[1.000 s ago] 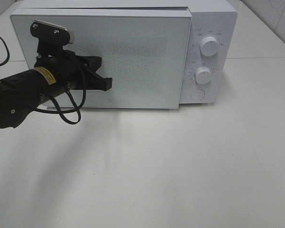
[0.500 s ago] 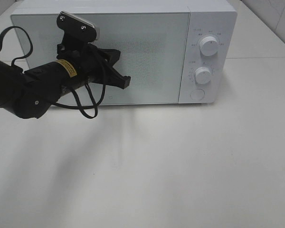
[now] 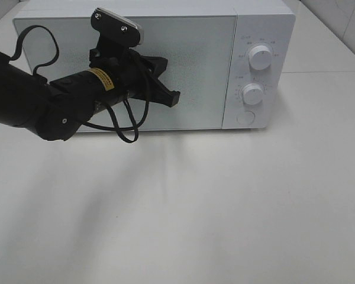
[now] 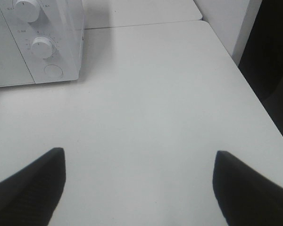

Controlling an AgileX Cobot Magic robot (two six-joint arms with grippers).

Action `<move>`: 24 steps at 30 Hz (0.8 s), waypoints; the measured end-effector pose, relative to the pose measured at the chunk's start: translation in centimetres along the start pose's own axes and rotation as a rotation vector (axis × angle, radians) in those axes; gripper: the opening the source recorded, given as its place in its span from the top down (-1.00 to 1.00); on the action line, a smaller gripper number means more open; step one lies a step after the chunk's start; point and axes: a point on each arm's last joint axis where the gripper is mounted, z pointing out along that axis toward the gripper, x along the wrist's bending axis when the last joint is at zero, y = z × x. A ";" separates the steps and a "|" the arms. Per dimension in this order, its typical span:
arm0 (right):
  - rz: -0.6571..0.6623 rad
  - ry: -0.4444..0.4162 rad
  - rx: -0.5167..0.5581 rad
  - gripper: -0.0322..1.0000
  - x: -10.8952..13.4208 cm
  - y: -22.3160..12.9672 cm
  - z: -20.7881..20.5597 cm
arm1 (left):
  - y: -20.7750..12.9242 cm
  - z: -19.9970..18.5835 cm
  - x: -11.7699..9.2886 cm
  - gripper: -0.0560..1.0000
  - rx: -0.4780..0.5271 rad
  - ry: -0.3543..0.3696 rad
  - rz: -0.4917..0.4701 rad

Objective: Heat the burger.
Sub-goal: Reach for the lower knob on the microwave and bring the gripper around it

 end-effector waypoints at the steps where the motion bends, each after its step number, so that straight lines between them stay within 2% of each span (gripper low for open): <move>1: 0.000 0.000 0.000 -0.53 0.0 0.0 0.0 | 0.0 0.0 -0.1 0.89 0.002 0.002 -0.006; 8: 0.000 0.000 0.000 -0.53 0.0 0.0 0.0 | 1.2 -0.2 -0.7 0.89 0.053 0.016 -0.047; 14: 0.000 0.000 0.000 -0.53 0.0 0.0 0.0 | 4.6 -1.4 -1.3 0.89 0.097 0.025 -0.087; 16: 0.000 0.000 0.000 -0.53 0.0 0.0 0.0 | 4.7 -1.6 -1.5 0.89 0.124 0.017 -0.089; 18: 0.000 0.000 0.000 -0.53 0.0 0.0 0.0 | 5.2 -2.4 -2.4 0.89 0.207 -0.020 -0.096; 19: 0.000 0.000 0.000 -0.53 0.0 0.0 0.0 | 5.2 -2.4 -2.4 0.89 0.207 -0.020 -0.096; 21: 0.000 0.000 0.000 -0.53 0.0 0.0 0.0 | 5.7 -3.6 -3.1 0.89 0.311 -0.077 -0.081; 22: 0.000 0.000 0.000 -0.53 0.0 0.0 0.0 | 5.7 -3.6 -3.1 0.89 0.311 -0.077 -0.081; 23: 0.000 0.000 0.000 -0.53 0.0 0.0 0.0 | 5.8 -4.6 -3.5 0.89 0.408 -0.127 -0.063; 24: 0.000 0.000 0.000 -0.53 0.0 0.0 0.0 | 5.8 -4.6 -3.5 0.89 0.408 -0.127 -0.063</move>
